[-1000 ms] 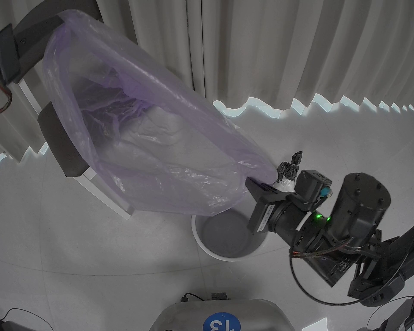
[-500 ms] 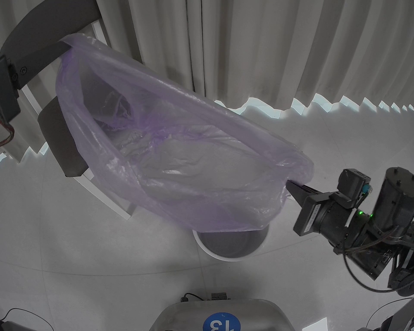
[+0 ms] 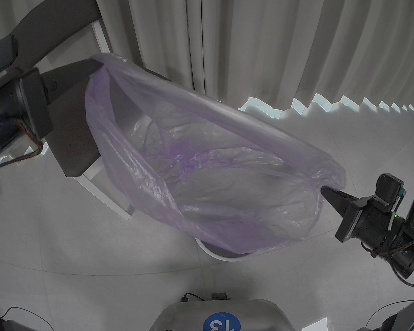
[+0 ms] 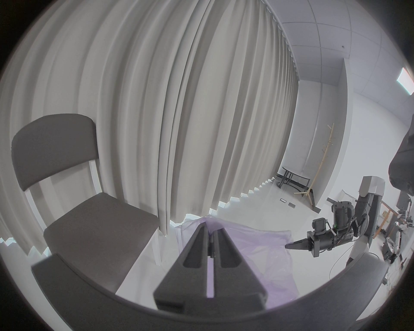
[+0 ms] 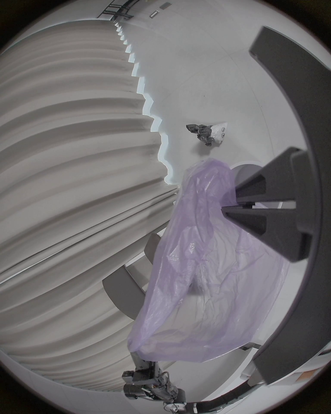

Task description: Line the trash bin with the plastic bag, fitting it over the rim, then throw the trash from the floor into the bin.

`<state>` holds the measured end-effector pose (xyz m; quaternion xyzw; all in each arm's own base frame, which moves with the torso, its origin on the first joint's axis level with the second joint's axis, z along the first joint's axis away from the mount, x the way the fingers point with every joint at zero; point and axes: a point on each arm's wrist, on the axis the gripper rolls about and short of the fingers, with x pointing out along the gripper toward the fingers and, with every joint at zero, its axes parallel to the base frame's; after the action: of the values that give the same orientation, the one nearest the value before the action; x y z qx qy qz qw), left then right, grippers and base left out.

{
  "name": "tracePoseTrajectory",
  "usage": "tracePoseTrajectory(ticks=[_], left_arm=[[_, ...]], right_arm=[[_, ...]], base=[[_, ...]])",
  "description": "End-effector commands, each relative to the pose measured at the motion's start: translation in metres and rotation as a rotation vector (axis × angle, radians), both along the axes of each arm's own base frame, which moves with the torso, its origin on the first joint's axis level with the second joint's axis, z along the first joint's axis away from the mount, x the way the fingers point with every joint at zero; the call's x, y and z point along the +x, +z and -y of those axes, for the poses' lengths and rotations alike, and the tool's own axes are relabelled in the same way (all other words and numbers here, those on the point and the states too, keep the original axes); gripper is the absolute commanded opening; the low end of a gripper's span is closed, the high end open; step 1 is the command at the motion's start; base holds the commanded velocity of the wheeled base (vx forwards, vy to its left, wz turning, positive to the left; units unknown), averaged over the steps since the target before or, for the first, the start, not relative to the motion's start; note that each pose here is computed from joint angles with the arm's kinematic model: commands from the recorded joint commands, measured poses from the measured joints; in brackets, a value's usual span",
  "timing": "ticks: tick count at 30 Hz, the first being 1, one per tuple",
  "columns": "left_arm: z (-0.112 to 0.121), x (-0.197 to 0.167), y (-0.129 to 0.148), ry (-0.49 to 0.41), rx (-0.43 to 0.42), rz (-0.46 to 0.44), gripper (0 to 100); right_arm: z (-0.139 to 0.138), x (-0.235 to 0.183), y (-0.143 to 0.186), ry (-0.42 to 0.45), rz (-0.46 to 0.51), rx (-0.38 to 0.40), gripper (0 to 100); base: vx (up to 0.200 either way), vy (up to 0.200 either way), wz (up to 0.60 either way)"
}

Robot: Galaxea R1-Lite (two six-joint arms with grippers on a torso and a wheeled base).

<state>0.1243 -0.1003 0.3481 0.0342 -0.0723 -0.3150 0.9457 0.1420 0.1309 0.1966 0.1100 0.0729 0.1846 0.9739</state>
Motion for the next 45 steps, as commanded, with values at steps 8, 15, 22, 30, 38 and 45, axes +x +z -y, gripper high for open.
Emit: tracePoseTrajectory(ticks=[8,15,22,30,38,45], left_arm=[[0.011,0.013,-0.013,-0.006,0.007,-0.076,0],[0.015,0.018,-0.031,-0.006,0.042,-0.124,0],[0.030,0.035,-0.038,-0.009,0.022,-0.121,0],[0.036,0.045,-0.040,0.010,0.030,-0.120,0],[0.044,0.059,-0.065,0.020,0.088,-0.203,0],[0.056,0.072,-0.093,0.015,0.137,-0.294,0]], right_arm=[[0.018,-0.008,0.009,-0.003,0.006,0.011,0],[0.019,-0.007,0.003,-0.008,-0.015,-0.009,0],[0.019,-0.007,-0.001,-0.006,-0.030,-0.034,0],[0.030,-0.006,-0.003,-0.042,-0.060,-0.093,0],[0.045,0.000,-0.008,-0.066,-0.110,-0.161,0],[0.047,-0.003,-0.020,-0.038,-0.187,-0.222,0]], base=[[0.000,0.000,0.00],[0.000,0.000,0.00],[0.000,0.000,0.00],[0.000,0.000,0.00],[0.000,0.000,0.00],[0.000,0.000,0.00]])
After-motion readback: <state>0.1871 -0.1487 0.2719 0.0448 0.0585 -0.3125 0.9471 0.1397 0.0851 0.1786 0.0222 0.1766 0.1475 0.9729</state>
